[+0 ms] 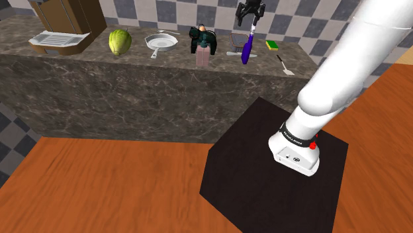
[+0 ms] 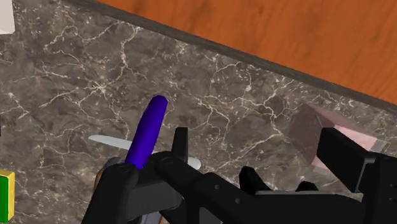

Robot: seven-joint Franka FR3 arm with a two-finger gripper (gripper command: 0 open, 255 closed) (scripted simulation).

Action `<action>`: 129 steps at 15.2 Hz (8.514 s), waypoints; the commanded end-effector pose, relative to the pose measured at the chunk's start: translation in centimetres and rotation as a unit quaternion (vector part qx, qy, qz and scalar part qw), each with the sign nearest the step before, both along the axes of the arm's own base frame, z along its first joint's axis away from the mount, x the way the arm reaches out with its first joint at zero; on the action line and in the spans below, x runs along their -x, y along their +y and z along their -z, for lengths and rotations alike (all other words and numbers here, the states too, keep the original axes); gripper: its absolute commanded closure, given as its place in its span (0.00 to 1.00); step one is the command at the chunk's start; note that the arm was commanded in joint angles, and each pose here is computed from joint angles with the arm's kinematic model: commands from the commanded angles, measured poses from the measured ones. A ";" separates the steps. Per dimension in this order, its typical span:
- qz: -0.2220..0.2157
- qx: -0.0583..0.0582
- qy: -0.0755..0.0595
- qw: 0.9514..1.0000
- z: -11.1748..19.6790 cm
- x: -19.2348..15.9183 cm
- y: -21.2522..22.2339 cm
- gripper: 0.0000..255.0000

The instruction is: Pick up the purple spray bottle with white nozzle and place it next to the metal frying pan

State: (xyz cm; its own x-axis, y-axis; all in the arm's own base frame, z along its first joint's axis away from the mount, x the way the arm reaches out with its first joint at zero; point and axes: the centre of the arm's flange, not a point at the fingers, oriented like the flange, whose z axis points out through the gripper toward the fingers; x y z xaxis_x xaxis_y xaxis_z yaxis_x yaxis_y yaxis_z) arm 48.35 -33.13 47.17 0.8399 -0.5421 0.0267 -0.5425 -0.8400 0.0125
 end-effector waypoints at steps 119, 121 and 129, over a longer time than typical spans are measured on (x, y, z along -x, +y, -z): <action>0.096 0.000 -0.008 0.995 5.7 -24.1 16.4 1.00; 0.096 0.000 -0.008 0.995 5.7 -24.1 16.4 0.00; 0.096 0.000 -0.008 0.995 0.7 -23.9 16.5 0.00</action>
State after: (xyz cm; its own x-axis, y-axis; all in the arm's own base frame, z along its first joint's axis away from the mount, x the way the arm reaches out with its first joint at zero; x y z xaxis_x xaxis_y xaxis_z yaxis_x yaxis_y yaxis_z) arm 72.39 -16.58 45.27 0.7194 -0.6935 0.0395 -0.6941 -0.7199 0.0021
